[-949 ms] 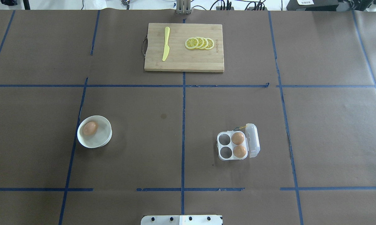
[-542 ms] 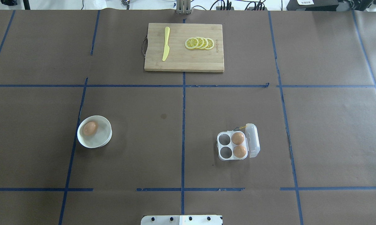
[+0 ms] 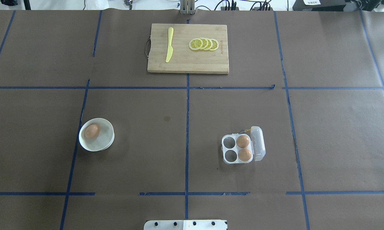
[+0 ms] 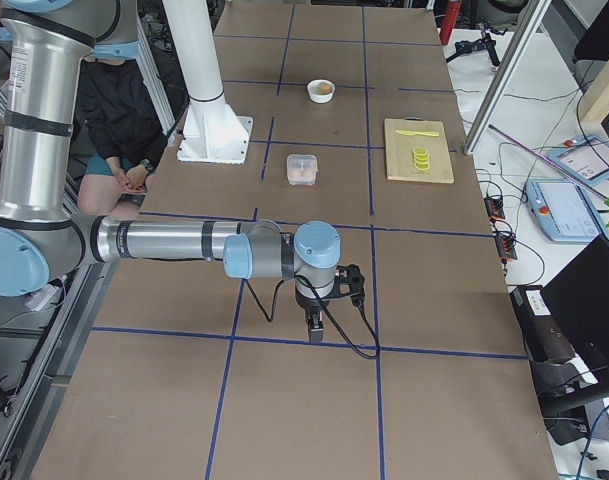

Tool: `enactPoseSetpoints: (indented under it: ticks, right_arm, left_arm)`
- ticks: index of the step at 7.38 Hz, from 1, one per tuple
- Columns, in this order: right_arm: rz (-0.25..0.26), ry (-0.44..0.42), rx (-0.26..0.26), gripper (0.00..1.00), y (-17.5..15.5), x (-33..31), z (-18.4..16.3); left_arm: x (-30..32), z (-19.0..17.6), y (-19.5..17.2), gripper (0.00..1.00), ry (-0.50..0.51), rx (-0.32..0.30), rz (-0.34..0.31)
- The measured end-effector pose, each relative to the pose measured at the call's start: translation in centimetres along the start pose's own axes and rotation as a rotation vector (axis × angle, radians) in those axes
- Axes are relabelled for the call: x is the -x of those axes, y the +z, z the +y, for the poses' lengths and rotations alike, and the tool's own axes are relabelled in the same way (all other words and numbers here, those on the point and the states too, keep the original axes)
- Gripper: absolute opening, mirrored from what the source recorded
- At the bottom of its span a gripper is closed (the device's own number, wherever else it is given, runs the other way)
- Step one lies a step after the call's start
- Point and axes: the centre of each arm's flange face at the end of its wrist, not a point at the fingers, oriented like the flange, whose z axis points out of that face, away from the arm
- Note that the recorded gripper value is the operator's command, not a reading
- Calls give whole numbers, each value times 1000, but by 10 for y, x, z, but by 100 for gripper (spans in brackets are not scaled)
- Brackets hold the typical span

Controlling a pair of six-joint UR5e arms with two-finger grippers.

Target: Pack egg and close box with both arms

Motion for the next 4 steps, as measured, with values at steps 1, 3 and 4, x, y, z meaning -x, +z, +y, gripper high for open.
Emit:
enactPoseSetpoints:
  ticks: [1, 3, 4]
  right_arm:
    - [2, -17, -20, 100, -7, 6, -7]
    - [13, -97, -108, 100, -30, 24, -33]
    - [15, -135, -152, 100, -39, 33, -45]
  left_arm:
    - [-2, -6, -2, 100, 46, -47, -9]
    - [-10, -20, -13, 100, 193, -193, -36]
    - [-16, -27, -20, 100, 286, -285, -51]
